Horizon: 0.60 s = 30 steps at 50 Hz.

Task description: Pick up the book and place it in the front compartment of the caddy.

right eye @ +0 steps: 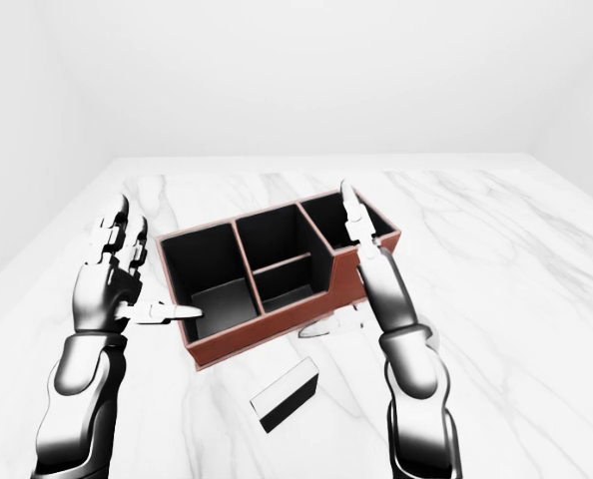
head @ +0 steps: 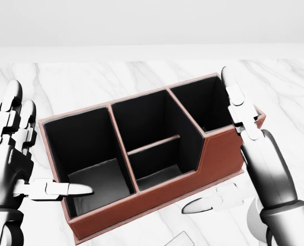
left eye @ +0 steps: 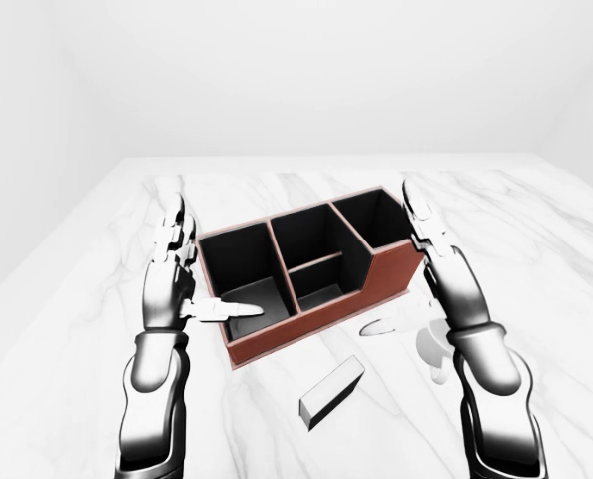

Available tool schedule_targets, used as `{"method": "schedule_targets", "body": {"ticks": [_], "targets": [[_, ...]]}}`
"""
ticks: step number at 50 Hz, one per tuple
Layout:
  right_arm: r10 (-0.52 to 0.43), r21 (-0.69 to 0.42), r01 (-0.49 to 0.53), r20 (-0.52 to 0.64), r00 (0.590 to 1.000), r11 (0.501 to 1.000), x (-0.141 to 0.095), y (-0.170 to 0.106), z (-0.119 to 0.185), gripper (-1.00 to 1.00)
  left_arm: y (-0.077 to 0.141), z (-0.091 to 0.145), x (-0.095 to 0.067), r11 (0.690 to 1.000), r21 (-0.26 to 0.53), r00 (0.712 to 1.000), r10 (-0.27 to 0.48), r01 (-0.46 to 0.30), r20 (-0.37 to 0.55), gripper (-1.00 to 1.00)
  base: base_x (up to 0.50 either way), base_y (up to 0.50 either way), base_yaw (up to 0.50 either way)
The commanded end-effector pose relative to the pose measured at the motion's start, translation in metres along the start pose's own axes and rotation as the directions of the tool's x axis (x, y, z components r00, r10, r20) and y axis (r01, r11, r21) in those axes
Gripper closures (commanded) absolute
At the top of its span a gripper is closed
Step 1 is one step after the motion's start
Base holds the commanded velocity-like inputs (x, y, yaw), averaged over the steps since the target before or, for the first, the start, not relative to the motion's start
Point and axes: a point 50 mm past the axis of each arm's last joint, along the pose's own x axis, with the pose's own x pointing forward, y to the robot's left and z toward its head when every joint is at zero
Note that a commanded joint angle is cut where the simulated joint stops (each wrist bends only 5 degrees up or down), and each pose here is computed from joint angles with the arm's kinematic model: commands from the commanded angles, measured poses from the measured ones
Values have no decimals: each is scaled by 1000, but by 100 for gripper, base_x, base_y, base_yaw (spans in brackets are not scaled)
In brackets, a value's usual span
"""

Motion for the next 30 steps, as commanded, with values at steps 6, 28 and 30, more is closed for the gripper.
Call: {"method": "schedule_targets", "body": {"ticks": [6,28,30], "targets": [[66,-76,-69,-34,997,995,-9,5,2,-100,-1,-2,-1,1000,1,1000,-5,5,-10,-100,0,0,0],[133,-109,-138,-51,990,985,-19,17,8,-100,-1,-7,0,1000,0,999,-4,4,-31,-100,0,0,0],[139,-111,-144,-51,989,983,-19,18,9,-100,-1,-6,0,1000,1,1000,-3,3,-27,-100,0,0,0]]}}
